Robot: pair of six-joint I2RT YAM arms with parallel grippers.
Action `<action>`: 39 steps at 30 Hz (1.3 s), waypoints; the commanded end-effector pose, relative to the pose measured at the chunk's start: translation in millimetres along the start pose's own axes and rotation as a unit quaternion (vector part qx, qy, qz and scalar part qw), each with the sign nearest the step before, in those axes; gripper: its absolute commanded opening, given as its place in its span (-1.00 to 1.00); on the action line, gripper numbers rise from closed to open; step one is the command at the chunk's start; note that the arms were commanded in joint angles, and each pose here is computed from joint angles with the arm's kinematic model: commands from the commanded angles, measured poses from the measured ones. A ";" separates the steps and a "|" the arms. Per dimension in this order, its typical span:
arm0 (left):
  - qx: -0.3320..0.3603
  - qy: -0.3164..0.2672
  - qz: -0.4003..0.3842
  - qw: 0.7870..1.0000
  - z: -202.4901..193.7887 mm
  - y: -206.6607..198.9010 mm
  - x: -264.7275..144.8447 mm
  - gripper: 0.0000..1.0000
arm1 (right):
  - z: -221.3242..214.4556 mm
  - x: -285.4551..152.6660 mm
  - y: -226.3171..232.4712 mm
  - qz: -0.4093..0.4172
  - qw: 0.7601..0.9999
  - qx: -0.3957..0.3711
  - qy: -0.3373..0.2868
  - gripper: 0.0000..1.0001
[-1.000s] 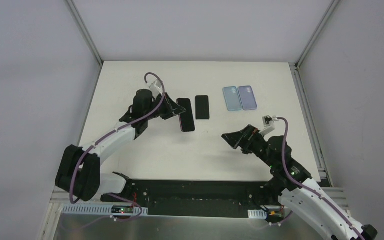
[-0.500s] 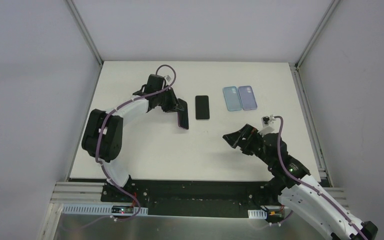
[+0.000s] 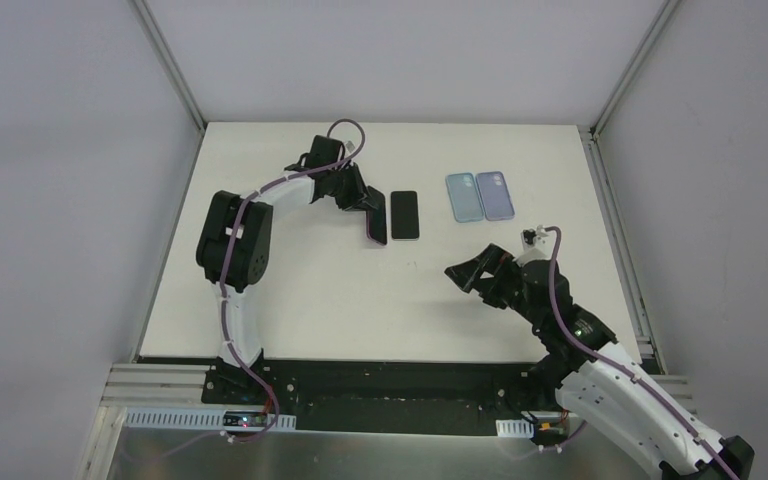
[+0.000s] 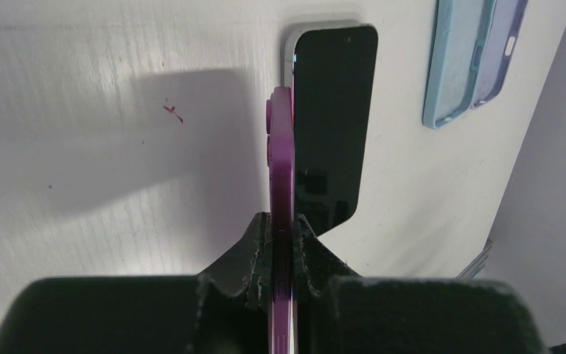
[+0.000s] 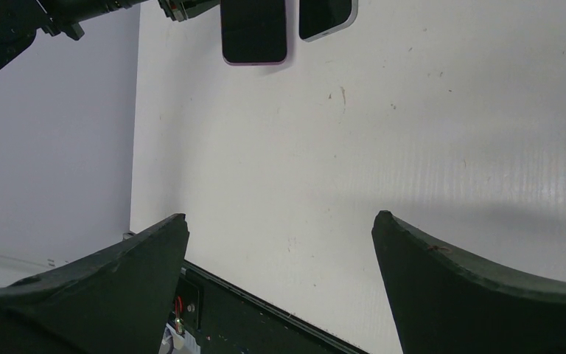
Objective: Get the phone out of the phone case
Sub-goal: Place the phone case at the center of the board, then place the phone at the center of the board.
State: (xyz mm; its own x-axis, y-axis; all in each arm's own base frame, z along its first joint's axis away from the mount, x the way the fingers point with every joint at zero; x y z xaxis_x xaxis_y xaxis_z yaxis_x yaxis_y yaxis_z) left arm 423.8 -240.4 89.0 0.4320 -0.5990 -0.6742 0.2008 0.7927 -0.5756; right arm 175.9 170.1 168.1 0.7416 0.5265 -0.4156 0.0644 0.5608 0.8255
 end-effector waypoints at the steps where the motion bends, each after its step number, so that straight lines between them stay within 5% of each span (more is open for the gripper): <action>1: 0.009 -0.016 -0.033 0.999 25.1 -13.4 -2.3 -1.00 | 9.5 -5.2 21.1 0.027 1.000 0.003 -0.007 0.99; 14: 0.003 0.005 -0.039 0.999 20.4 -1.8 18.2 -0.81 | 12.2 -3.3 17.5 0.019 1.000 0.013 -0.012 0.99; 17: 0.003 0.006 -0.039 0.999 20.1 -0.3 18.4 -0.50 | 12.8 -2.9 16.4 0.017 1.000 0.014 -0.014 0.99; 25: 0.000 -0.015 -0.011 1.000 25.3 12.7 2.3 -0.06 | 15.8 -6.5 15.4 0.018 1.000 0.015 -0.020 0.99; 28: -0.001 -0.034 0.015 0.999 26.4 25.1 -17.2 0.40 | 16.3 -7.8 13.2 0.015 1.000 0.015 -0.022 0.99; 30: 0.001 -0.054 0.034 0.998 29.5 30.7 -36.5 0.93 | 16.4 -8.8 12.9 0.016 1.000 0.015 -0.022 0.99; 39: -0.017 -0.132 0.138 0.981 21.5 45.8 -92.3 0.98 | 21.8 -15.4 15.0 0.016 0.999 0.019 -0.037 0.99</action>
State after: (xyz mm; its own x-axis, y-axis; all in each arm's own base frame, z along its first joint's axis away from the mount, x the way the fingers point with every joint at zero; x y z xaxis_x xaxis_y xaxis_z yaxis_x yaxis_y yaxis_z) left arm 423.9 -166.3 120.6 0.5983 -0.4447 -0.6665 0.0912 0.8642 -0.4948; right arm 177.8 159.7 171.4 0.7610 0.5023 -0.4105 0.0891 0.5459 0.8331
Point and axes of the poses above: each gripper's point midway between its finger pads, its own x axis out along the fingers, its own y axis along the line the jaws close on, z = x × y, the point moved 2 cm from there along -x, back along the fingers, and after that the axes turned 12 degrees about x, right-handed, at the moved point
